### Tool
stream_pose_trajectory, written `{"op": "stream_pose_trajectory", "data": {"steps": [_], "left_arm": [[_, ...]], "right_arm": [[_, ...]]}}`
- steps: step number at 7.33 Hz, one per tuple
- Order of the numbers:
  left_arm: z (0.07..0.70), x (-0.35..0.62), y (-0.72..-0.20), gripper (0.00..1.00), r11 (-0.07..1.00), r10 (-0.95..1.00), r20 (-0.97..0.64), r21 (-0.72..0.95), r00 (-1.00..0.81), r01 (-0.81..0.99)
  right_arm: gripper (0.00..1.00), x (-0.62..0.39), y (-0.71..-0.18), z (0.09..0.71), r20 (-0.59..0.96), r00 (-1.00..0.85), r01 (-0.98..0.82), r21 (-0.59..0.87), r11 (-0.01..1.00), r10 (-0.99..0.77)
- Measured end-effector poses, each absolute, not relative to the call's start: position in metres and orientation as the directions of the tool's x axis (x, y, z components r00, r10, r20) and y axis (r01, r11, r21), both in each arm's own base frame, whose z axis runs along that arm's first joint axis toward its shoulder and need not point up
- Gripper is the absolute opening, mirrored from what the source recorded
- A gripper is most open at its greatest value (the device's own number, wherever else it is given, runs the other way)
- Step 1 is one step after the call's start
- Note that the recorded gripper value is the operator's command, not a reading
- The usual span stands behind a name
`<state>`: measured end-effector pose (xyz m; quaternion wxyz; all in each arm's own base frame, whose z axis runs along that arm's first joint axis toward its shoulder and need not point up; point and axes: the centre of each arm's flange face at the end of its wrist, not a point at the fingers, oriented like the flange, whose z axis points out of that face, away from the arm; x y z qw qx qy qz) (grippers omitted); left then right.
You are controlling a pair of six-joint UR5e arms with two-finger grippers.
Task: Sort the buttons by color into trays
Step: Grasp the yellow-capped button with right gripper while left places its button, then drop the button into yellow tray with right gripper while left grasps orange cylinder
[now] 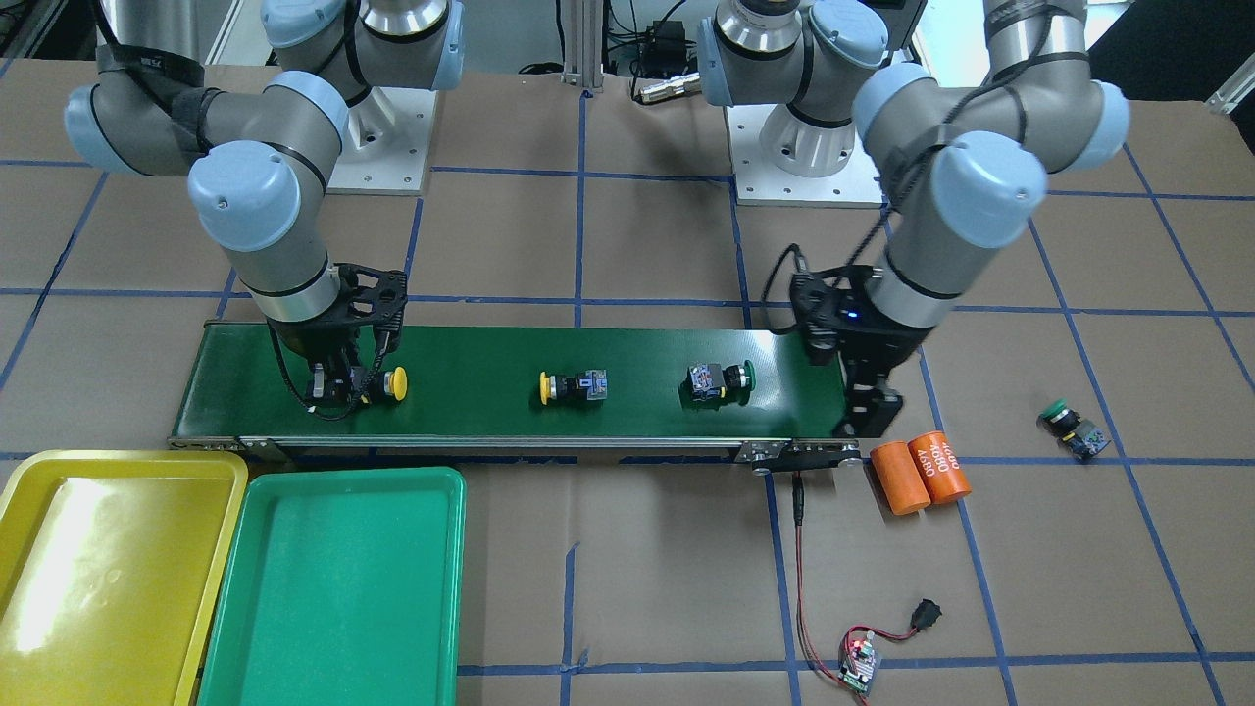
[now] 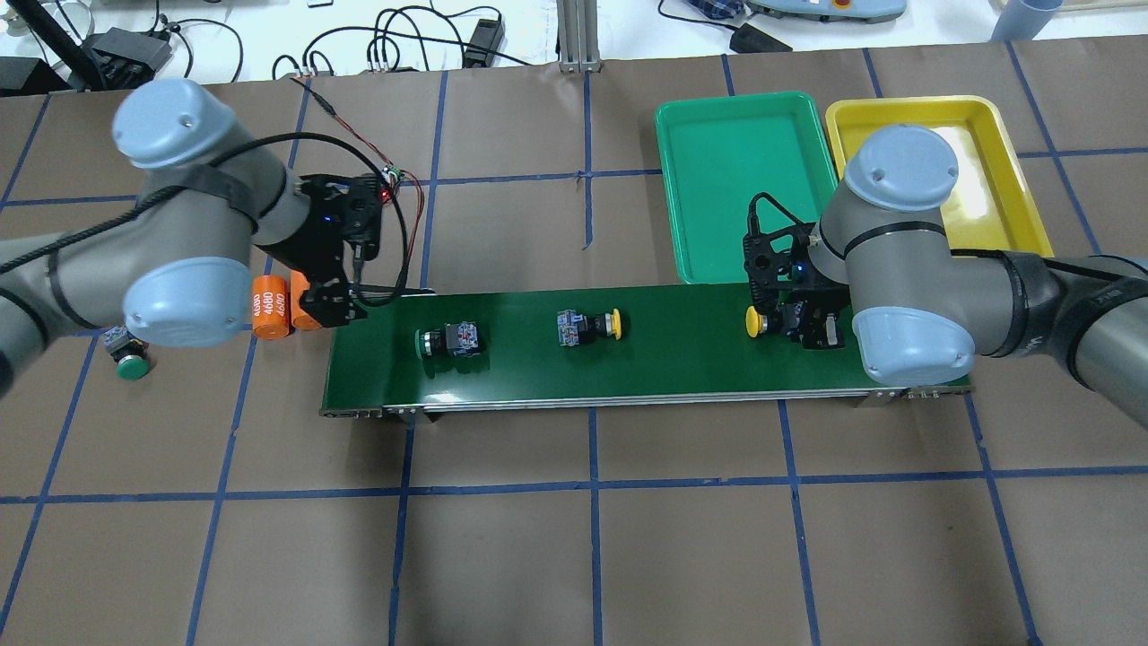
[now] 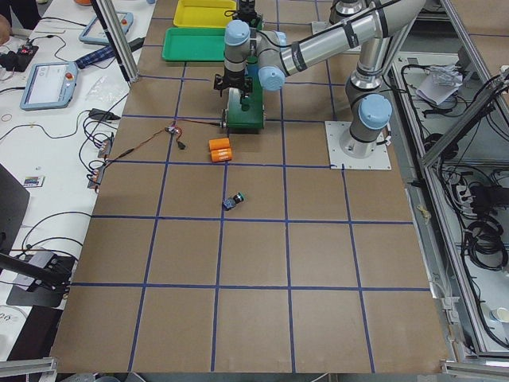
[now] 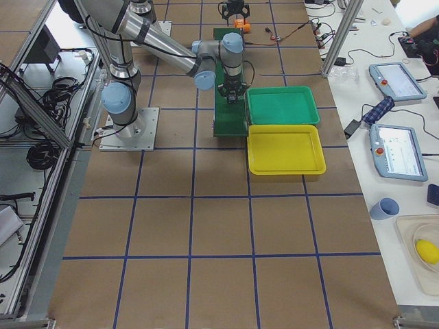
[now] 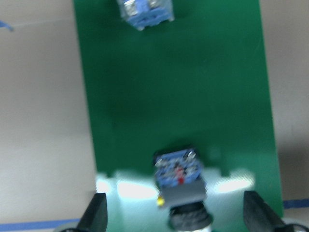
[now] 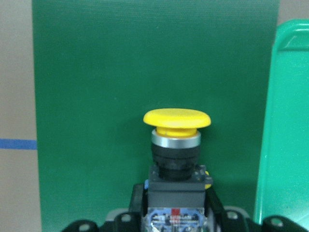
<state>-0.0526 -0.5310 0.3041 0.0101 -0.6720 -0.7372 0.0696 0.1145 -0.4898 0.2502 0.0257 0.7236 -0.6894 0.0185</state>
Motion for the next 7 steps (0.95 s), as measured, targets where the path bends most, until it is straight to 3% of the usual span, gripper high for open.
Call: {"op": "stream_pose_trajectory", "data": {"steps": [2, 4, 7], "left_arm": [[0.295, 0.030, -0.546, 1.00, 0.245, 0.967, -0.033, -0.146, -0.252, 0.958], [0.290, 0.073, -0.550, 1.00, 0.473, 0.878, 0.001, -0.152, -0.479, 0.868], [0.259, 0.149, -0.540, 1.00, 0.796, 0.604, 0.094, -0.119, -0.791, 0.593]], "right_arm": [[0.05, 0.112, -0.512, 0.273, 0.112, 0.039, -0.999, 0.017, -0.038, -0.993], [0.05, 0.095, -0.558, 0.291, 0.156, 0.005, -1.000, 0.021, -0.002, -0.988], [0.06, 0.029, -0.612, 0.305, 0.179, -0.075, -0.997, 0.017, 0.080, -0.981]]}}
